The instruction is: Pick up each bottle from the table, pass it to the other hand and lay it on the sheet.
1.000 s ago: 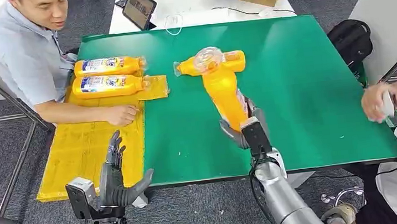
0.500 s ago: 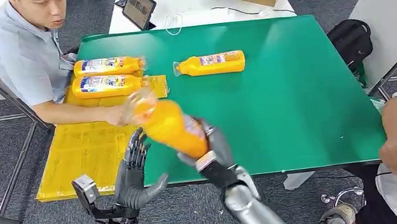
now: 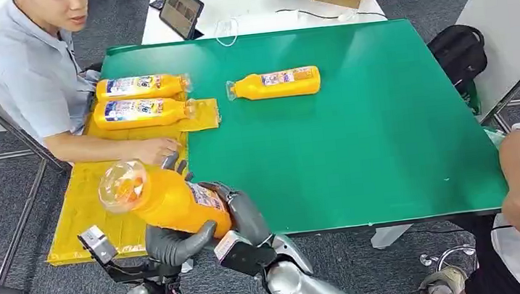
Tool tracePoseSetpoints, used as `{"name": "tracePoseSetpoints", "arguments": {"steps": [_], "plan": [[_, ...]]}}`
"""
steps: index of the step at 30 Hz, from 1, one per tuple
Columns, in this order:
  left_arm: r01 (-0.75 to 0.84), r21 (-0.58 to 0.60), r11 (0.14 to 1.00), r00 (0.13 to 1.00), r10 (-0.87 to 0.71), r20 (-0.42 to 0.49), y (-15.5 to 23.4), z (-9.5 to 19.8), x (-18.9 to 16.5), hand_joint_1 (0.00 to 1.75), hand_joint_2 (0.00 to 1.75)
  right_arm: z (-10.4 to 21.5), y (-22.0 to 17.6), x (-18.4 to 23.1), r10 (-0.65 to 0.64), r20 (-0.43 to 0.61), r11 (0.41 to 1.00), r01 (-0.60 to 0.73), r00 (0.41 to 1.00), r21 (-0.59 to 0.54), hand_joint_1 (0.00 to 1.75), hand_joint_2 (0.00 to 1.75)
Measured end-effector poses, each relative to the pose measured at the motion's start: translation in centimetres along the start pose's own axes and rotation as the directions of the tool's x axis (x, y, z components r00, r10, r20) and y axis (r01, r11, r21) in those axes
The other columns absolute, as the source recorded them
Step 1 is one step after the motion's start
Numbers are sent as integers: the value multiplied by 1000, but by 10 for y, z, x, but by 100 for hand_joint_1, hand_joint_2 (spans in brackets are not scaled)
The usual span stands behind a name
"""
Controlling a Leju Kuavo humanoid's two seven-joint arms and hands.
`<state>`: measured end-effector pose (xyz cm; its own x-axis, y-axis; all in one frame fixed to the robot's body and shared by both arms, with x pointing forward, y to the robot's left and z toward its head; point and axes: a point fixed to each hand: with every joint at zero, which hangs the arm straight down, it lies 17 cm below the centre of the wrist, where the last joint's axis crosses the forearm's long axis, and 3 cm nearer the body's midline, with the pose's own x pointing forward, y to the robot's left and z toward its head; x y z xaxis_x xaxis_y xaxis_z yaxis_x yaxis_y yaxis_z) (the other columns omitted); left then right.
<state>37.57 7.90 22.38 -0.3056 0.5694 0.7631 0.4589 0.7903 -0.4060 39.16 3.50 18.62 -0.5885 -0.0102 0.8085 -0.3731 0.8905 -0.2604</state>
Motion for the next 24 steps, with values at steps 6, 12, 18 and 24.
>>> {"name": "tracePoseSetpoints", "arguments": {"steps": [6, 12, 18, 24], "plan": [[40, -38, 998, 998, -42, -41, -4, 3, -10, 175, 175, -1, 3, 1, -2, 8, 1000, 2, 1000, 23, 173, 175], [55, -49, 997, 997, -58, -59, -2, 3, -16, 175, 175, 2, 4, -3, 3, -2, 1000, -3, 1000, 28, 0, 175], [67, -13, 998, 990, -68, -120, 9, -1, -26, 175, 175, 9, -1, -9, 66, -16, 998, -66, 998, -15, 0, 0], [194, 123, 973, 970, -171, -173, 43, -13, -35, 175, 175, 16, -23, -14, 192, -48, 970, -197, 980, -140, 0, 0]]}}
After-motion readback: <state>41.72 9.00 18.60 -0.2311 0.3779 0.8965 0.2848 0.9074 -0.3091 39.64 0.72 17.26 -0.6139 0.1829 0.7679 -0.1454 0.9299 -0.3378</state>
